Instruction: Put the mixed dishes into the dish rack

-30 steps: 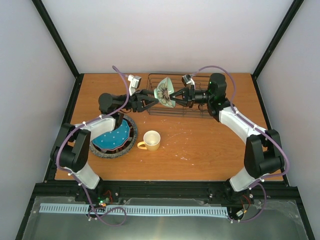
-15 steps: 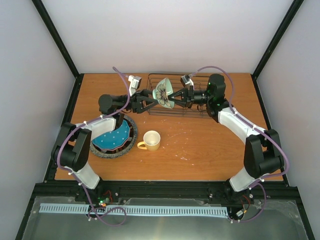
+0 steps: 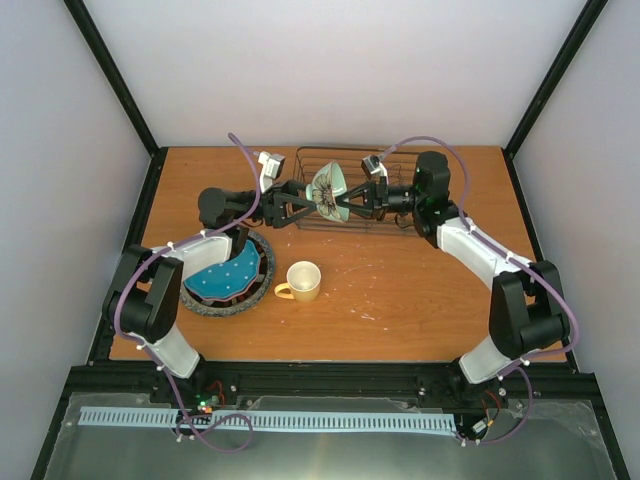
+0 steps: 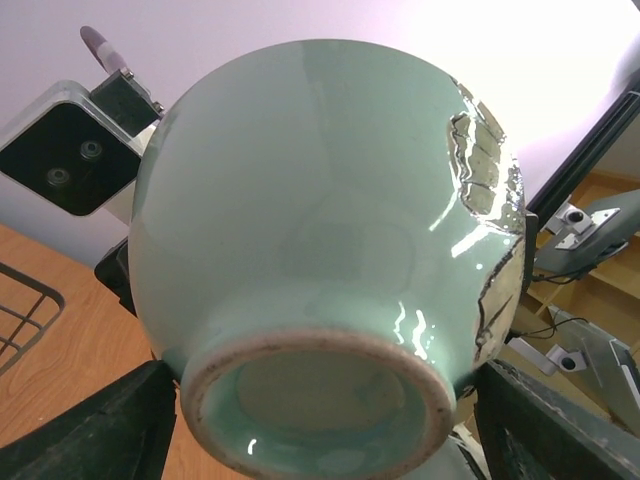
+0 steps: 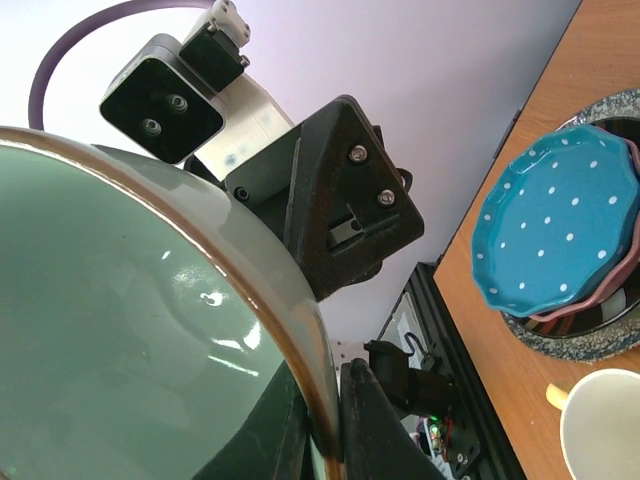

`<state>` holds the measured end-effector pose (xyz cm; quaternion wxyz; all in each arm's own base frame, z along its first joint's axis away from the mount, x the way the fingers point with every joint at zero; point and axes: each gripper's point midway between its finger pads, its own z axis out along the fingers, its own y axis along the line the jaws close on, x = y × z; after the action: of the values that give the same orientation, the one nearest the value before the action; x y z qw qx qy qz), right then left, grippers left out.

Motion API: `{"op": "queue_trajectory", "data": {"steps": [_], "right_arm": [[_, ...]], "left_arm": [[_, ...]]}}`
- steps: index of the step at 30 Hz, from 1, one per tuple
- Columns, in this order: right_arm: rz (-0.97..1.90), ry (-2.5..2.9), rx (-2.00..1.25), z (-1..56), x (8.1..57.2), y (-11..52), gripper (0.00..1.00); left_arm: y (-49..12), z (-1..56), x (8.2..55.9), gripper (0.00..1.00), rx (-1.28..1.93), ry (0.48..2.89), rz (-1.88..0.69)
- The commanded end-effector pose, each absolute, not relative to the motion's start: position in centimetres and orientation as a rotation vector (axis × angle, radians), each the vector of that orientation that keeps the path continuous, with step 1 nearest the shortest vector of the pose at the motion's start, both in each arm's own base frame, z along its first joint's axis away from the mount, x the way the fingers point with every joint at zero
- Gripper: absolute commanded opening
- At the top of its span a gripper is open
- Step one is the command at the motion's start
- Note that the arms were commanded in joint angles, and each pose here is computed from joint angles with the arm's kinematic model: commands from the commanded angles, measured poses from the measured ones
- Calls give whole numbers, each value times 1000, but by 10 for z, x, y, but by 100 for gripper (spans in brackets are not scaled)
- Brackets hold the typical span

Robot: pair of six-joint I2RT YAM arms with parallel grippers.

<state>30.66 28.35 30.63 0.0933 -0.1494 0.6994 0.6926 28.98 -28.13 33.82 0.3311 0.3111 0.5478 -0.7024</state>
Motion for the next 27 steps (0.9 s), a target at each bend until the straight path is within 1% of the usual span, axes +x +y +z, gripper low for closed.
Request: {"op": "queue_trajectory", "data": {"steps": [1, 4, 8, 15, 18, 20, 21, 22, 23, 27], "right_arm": [[2082, 2066, -589, 308, 276, 292, 3], [2083, 2066, -595, 307, 273, 291, 3], [2086, 2078, -596, 304, 271, 291, 3], [2083, 2109, -595, 294, 267, 290, 3], [2081, 2116, -593, 291, 267, 289, 3], [2079, 2119, -593, 290, 267, 289, 3], [2080, 2122, -592, 289, 267, 289, 3], [2079, 2125, -592, 288, 267, 289, 3], [2079, 2126, -593, 288, 267, 289, 3], [2075, 2135, -587, 284, 268, 289, 3]], "left_arm": [[-287, 352, 297, 78, 768, 1378, -1816], [-286, 352, 296, 67, 769, 1375, -1812], [-286, 352, 296, 61, 771, 1374, -1810], [-287, 352, 295, 44, 782, 1370, -1805], [-287, 352, 295, 31, 795, 1369, -1804], [-288, 352, 296, 20, 806, 1368, -1805], [-288, 351, 296, 13, 809, 1368, -1806], [-288, 352, 296, 3, 811, 1366, -1806], [-289, 351, 296, 1, 809, 1368, -1807], [-289, 351, 298, 1, 799, 1372, -1809]]}}
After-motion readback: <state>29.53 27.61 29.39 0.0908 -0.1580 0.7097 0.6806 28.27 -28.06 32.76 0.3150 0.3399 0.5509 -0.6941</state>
